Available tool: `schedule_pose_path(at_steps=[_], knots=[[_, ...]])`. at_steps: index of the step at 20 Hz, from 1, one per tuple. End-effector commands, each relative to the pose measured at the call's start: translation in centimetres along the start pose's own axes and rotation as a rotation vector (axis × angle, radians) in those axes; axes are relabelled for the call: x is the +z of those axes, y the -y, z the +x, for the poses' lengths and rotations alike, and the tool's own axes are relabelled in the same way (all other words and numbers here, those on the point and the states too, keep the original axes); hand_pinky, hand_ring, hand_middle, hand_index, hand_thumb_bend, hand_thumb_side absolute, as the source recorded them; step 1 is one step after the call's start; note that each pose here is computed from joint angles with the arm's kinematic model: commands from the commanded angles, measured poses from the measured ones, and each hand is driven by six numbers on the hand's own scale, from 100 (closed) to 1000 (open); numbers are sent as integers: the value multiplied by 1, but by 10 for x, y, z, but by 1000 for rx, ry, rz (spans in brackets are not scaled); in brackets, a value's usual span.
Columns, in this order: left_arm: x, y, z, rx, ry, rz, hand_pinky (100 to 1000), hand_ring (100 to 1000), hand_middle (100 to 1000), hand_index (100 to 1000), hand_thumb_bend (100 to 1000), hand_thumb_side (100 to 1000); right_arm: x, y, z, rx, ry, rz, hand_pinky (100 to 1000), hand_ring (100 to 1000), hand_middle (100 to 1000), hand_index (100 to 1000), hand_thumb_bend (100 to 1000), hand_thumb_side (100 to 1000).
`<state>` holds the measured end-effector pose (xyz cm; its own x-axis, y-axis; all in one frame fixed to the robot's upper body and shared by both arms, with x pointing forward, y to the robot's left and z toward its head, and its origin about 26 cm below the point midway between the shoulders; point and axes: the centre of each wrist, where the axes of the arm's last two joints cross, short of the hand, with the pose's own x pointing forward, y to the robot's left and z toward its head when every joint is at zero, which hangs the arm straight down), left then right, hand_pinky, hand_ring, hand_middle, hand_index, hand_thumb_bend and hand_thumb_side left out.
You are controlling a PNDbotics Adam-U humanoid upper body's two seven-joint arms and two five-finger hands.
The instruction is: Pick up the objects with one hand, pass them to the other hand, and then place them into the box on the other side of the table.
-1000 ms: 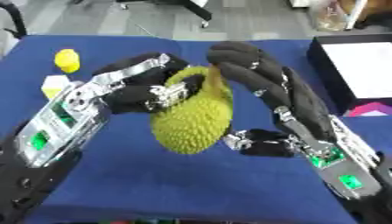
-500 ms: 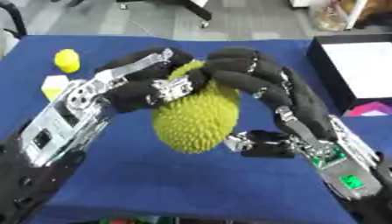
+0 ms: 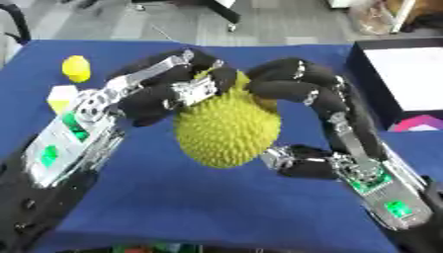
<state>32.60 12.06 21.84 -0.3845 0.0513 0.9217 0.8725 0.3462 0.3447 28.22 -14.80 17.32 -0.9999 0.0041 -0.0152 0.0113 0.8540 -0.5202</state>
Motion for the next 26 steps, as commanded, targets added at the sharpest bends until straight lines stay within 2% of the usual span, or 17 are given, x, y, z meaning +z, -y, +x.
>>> schedule_pose_path(at_steps=[1,2,3,4,7,10,13,15,17,18,19,20,21,22,26], knots=[[0,-3,10,-3,44,19,138,100,134,472,100,569,-6,5,1,-22,6,-98,549,594,516,688,100,470],[-1,-3,10,5,51,21,138,100,135,472,100,572,-7,7,1,-23,-4,-129,498,556,479,652,100,450],[-2,-2,10,12,56,20,138,100,135,472,100,572,-7,8,0,-20,-12,-154,498,556,479,652,100,450],[-3,-1,10,18,58,16,139,100,136,473,100,565,-8,9,-1,-16,-21,-176,436,510,431,602,100,450],[-5,2,11,24,54,-4,157,100,146,488,100,542,-8,10,-1,-2,-45,-228,354,454,357,525,100,470],[-7,4,11,22,41,-18,201,100,174,519,100,513,-9,11,-2,13,-55,-254,319,429,321,490,100,470],[-8,5,12,21,38,-28,191,100,168,514,100,519,-10,11,-2,22,-58,-268,314,424,314,479,100,470],[-9,6,14,18,42,-36,181,100,161,506,100,526,-10,11,-2,25,-57,-270,352,449,342,509,100,445],[-8,6,15,14,44,-37,175,100,157,502,100,529,-9,10,-2,32,-55,-253,456,518,397,576,100,283],[-8,5,15,12,44,-34,171,100,154,499,100,532,-9,10,-1,35,-52,-233,500,552,462,660,100,100],[-7,4,16,7,44,-30,169,100,153,498,100,532,-9,9,-1,42,-49,-207,527,573,485,695,100,100],[-6,3,16,5,43,-25,167,100,151,496,100,534,-8,9,-1,47,-49,-187,584,622,539,772,100,100],[-5,2,17,0,43,-19,166,100,150,496,100,534,-8,9,-1,56,-51,-166,600,639,560,792,100,100],[-3,0,18,-6,41,-13,164,100,148,494,100,534,-7,9,-1,68,-53,-141,654,693,616,860,100,100],[5,-7,23,-37,21,7,162,100,144,492,100,523,-3,10,0,116,-13,8,777,787,755,961,100,100]])
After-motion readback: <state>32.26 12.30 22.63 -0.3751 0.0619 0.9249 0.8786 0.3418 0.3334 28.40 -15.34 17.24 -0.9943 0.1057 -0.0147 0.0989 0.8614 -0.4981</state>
